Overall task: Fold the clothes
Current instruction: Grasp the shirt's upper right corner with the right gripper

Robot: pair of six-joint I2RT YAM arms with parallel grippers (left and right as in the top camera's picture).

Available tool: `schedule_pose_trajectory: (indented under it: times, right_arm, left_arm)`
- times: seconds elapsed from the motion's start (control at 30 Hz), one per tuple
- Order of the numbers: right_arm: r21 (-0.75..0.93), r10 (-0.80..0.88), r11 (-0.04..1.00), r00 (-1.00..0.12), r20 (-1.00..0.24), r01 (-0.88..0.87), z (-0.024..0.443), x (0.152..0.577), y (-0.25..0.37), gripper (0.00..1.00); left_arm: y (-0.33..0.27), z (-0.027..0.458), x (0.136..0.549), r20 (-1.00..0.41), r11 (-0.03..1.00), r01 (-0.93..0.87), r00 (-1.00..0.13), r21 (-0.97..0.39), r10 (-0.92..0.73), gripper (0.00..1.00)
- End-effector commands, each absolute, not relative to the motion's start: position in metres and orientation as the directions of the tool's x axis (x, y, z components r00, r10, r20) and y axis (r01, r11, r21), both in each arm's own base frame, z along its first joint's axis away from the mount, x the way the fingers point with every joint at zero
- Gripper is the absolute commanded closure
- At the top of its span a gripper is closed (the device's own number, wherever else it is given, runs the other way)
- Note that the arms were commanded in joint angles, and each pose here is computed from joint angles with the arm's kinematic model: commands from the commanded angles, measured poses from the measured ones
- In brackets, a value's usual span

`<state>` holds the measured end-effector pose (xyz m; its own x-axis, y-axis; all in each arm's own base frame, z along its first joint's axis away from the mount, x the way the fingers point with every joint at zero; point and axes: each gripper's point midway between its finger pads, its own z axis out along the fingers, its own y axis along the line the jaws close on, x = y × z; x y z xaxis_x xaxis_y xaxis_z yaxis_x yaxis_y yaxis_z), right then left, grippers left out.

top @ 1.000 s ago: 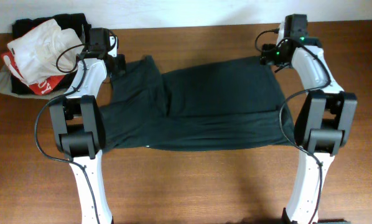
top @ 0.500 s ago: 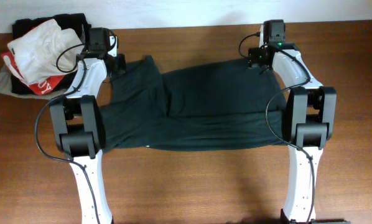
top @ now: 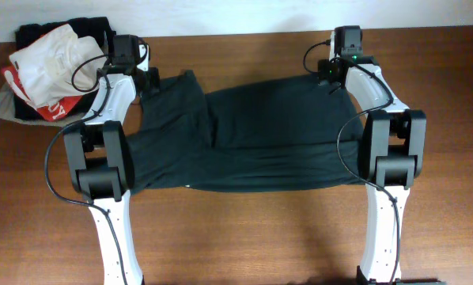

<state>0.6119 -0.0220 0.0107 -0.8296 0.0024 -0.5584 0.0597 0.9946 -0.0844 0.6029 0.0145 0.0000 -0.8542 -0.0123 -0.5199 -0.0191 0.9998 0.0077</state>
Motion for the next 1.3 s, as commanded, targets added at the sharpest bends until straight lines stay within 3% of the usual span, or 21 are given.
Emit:
schedule_pose_trajectory:
  times: [0.0, 0.07, 0.17, 0.53, 0.87, 0.9, 0.97, 1.07, 1.17, 1.2, 1.27]
  right_arm:
    - [-0.091, 0.021, 0.992, -0.84, -0.543, 0.084, -0.004, 0.612, -0.029, 0.3]
    - [-0.091, 0.021, 0.992, -0.84, -0.543, 0.083, -0.004, 0.612, -0.029, 0.31]
    - [-0.077, 0.021, 0.994, -0.84, -0.542, 0.075, -0.004, 0.612, -0.026, 0.5]
    - [0.0, 0.089, 0.994, -0.845, -0.528, 0.105, -0.009, 0.608, -0.037, 0.46]
    - [0.11, 0.138, 0.989, -0.845, -0.517, 0.094, -0.009, 0.606, -0.039, 0.83]
    - [0.112, 0.138, 0.989, -0.845, -0.516, 0.093, -0.009, 0.606, -0.039, 0.87]
    - [0.112, 0.139, 0.989, -0.851, -0.506, 0.095, -0.01, 0.604, -0.039, 0.96]
    - [0.122, 0.139, 0.988, -0.859, -0.493, 0.09, -0.007, 0.602, -0.037, 0.95]
    - [0.141, 0.139, 0.987, -0.854, -0.502, 0.077, -0.001, 0.605, -0.033, 0.55]
    - [0.141, 0.139, 0.987, -0.852, -0.505, 0.077, 0.0, 0.606, -0.033, 0.46]
    - [0.141, 0.138, 0.987, -0.848, -0.512, 0.076, 0.002, 0.608, -0.034, 0.39]
  left_arm:
    - [0.02, -0.101, 0.555, -0.315, 1.0, -0.026, -0.949, 0.014, -0.02, 0.92]
    - [0.02, -0.101, 0.557, -0.321, 1.0, -0.026, -0.947, 0.014, -0.02, 0.92]
    - [0.02, -0.101, 0.557, -0.321, 1.0, -0.026, -0.947, 0.014, -0.02, 0.92]
    - [0.02, -0.101, 0.557, -0.322, 1.0, -0.026, -0.947, 0.014, -0.02, 0.92]
    - [0.02, -0.1, 0.557, -0.323, 1.0, -0.026, -0.946, 0.014, -0.02, 0.93]
    - [0.02, -0.1, 0.557, -0.323, 1.0, -0.026, -0.946, 0.014, -0.02, 0.98]
    - [0.02, -0.101, 0.556, -0.318, 1.0, -0.026, -0.948, 0.014, -0.02, 0.99]
    - [0.02, -0.1, 0.555, -0.311, 1.0, -0.026, -0.95, 0.014, -0.02, 0.99]
    - [0.02, -0.1, 0.555, -0.311, 1.0, -0.026, -0.95, 0.014, -0.02, 0.99]
    - [0.02, -0.1, 0.555, -0.31, 1.0, -0.026, -0.95, 0.014, -0.02, 0.99]
    - [0.02, -0.1, 0.555, -0.31, 1.0, -0.026, -0.95, 0.014, -0.02, 0.99]
